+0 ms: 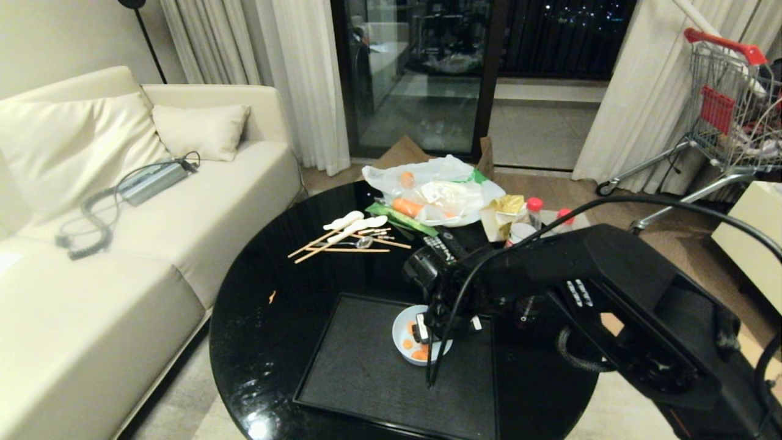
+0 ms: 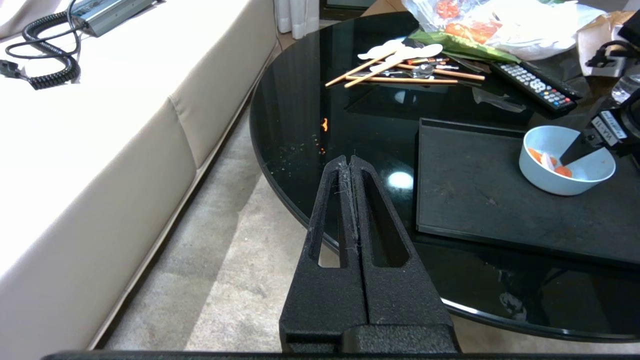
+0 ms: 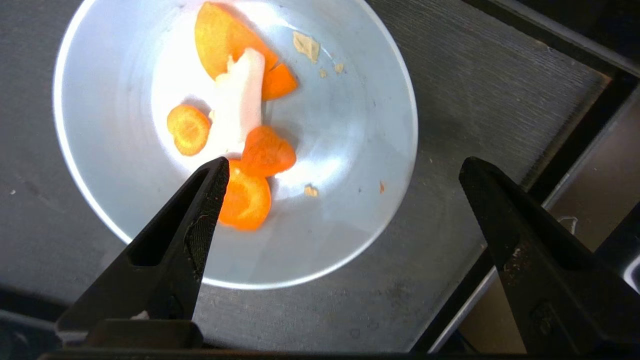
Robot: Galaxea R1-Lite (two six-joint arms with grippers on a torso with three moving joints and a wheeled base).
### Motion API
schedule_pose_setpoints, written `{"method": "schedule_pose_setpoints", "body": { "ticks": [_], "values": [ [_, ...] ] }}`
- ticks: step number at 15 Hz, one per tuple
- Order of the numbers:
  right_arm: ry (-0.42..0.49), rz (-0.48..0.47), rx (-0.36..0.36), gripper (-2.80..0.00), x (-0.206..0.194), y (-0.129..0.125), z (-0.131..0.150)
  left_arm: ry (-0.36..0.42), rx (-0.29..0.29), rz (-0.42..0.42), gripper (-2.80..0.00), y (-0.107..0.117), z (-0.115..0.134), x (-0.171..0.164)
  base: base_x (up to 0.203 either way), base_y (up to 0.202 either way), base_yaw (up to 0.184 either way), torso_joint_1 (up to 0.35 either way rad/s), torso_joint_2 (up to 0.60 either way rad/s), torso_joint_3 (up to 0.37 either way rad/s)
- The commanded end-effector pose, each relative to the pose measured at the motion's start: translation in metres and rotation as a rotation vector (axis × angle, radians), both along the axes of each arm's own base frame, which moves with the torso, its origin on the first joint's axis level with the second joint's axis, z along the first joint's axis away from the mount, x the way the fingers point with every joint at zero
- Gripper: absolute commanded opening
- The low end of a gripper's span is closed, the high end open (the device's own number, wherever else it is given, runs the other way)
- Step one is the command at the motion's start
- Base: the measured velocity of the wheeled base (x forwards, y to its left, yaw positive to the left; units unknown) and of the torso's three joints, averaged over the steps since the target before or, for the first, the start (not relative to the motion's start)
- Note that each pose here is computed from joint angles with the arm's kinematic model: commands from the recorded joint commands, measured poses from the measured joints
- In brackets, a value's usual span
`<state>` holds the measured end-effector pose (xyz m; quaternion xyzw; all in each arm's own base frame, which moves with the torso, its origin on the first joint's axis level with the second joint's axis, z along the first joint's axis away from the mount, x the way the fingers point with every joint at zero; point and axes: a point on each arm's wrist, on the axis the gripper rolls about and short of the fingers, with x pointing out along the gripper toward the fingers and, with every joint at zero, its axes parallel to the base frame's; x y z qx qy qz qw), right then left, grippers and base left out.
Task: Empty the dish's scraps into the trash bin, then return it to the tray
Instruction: Pick up the bowl with leftover food
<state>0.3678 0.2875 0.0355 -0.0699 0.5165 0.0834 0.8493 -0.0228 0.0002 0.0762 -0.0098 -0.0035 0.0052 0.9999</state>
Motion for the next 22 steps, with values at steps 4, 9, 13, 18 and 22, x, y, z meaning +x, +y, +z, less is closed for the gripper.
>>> {"method": "schedule_pose_setpoints", "body": {
  "ticks": [4,9,13,18,22],
  "values": [
    [0.016,-0.008,-0.011,-2.80,0.002,0.000,-0.011,-0.001,0.000,0.000,-2.80,0.000,0.000,0.000,0.000,0.000,0.000,0.000,0.00,0.000],
    [0.014,-0.024,-0.001,-2.80,0.004,0.002,-0.015,-0.001,0.000,0.000,-2.80,0.000,0.000,0.000,0.000,0.000,0.000,0.000,0.00,0.000],
    [0.019,-0.061,0.017,-2.80,0.005,0.003,-0.018,-0.001,0.000,0.000,-2.80,0.000,0.000,0.000,0.000,0.000,0.000,0.000,0.00,0.000],
    [0.006,-0.091,0.048,-2.80,0.005,0.005,-0.009,-0.001,0.000,0.000,-2.80,0.000,0.000,0.000,0.000,0.000,0.000,0.000,0.00,0.000],
    [0.021,-0.191,0.092,-2.80,-0.001,0.000,0.013,-0.001,0.000,0.000,-2.80,0.000,0.000,0.000,0.000,0.000,0.000,0.000,0.00,0.000]
  ]
}}
